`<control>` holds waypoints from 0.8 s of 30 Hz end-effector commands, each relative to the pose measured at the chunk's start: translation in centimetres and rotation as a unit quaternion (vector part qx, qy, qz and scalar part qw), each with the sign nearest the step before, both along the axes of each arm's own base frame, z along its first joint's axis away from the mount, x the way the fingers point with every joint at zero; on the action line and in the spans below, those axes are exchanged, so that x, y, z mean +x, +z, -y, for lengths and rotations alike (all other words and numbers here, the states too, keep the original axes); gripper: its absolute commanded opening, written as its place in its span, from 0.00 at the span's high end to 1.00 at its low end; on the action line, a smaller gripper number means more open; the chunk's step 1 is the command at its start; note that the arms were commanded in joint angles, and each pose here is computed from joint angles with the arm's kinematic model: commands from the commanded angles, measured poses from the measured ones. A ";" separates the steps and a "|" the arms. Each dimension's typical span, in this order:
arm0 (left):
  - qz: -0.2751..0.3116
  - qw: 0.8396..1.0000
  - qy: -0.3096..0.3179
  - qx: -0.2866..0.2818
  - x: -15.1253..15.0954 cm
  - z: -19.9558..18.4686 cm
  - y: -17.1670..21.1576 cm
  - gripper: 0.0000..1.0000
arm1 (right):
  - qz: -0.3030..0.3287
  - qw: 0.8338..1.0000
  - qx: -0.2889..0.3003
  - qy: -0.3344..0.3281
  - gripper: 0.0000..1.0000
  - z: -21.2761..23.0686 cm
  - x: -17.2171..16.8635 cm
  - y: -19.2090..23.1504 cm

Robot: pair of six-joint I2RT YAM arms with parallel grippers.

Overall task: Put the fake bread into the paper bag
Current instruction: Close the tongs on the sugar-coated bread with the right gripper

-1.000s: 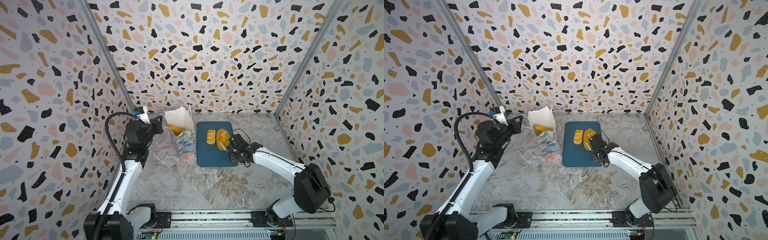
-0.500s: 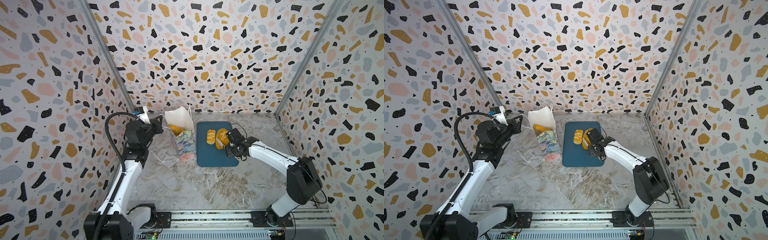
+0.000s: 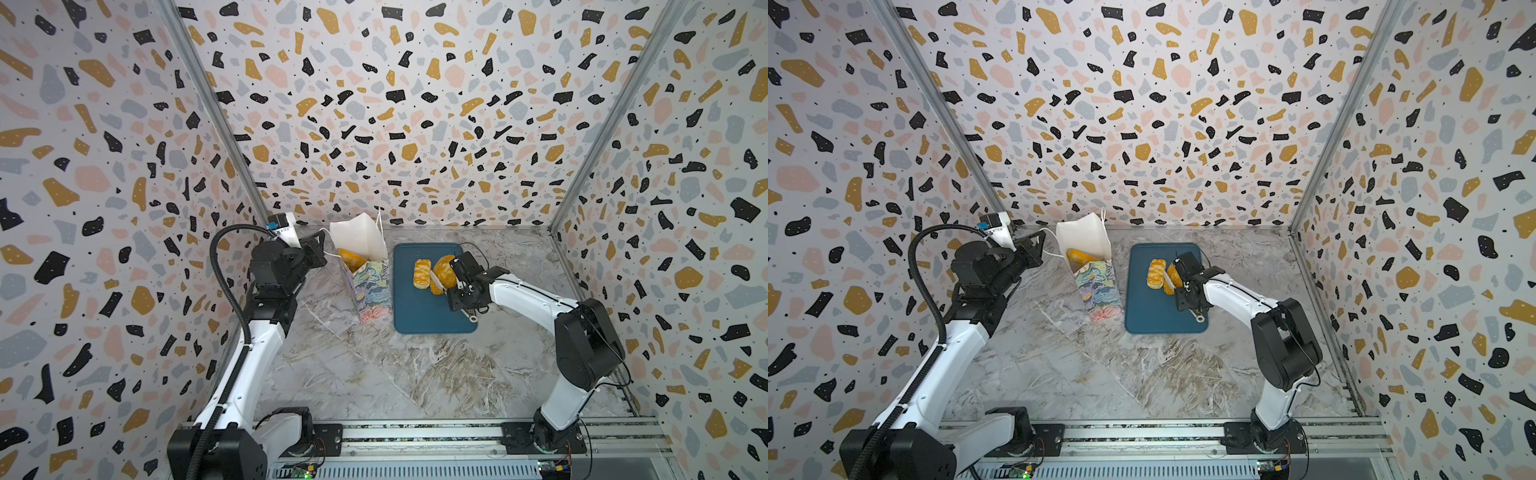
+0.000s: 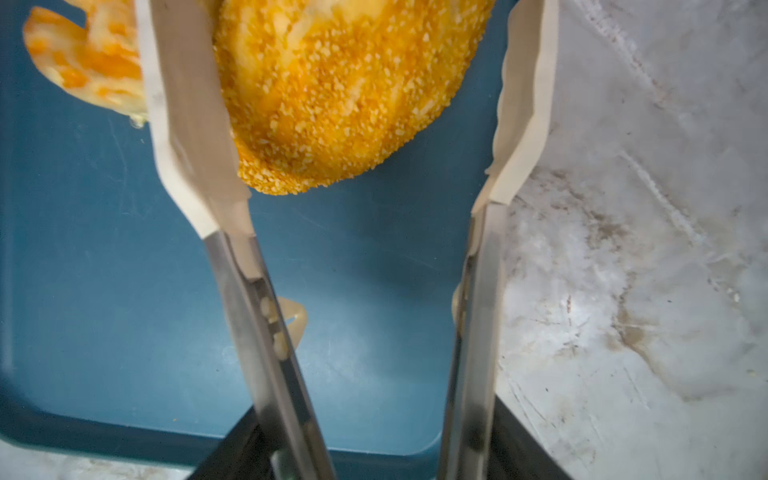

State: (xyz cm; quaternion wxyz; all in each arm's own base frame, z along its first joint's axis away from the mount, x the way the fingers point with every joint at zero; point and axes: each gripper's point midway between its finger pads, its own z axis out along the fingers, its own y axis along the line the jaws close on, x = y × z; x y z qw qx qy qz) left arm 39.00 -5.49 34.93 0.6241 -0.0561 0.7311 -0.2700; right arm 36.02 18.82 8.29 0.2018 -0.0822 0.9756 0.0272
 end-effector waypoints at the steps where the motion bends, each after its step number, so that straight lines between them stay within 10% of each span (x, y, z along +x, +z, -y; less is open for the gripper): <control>1: 0.040 0.999 -0.011 -0.001 -0.7 0.4 2.5 1.00 | 0.011 1.000 0.014 -0.008 0.34 -0.2 0.8 1.6; 24: 0.041 0.999 -0.009 -0.001 -0.7 0.4 2.5 1.00 | 0.018 0.998 0.055 0.019 0.75 0.6 -0.6 4.2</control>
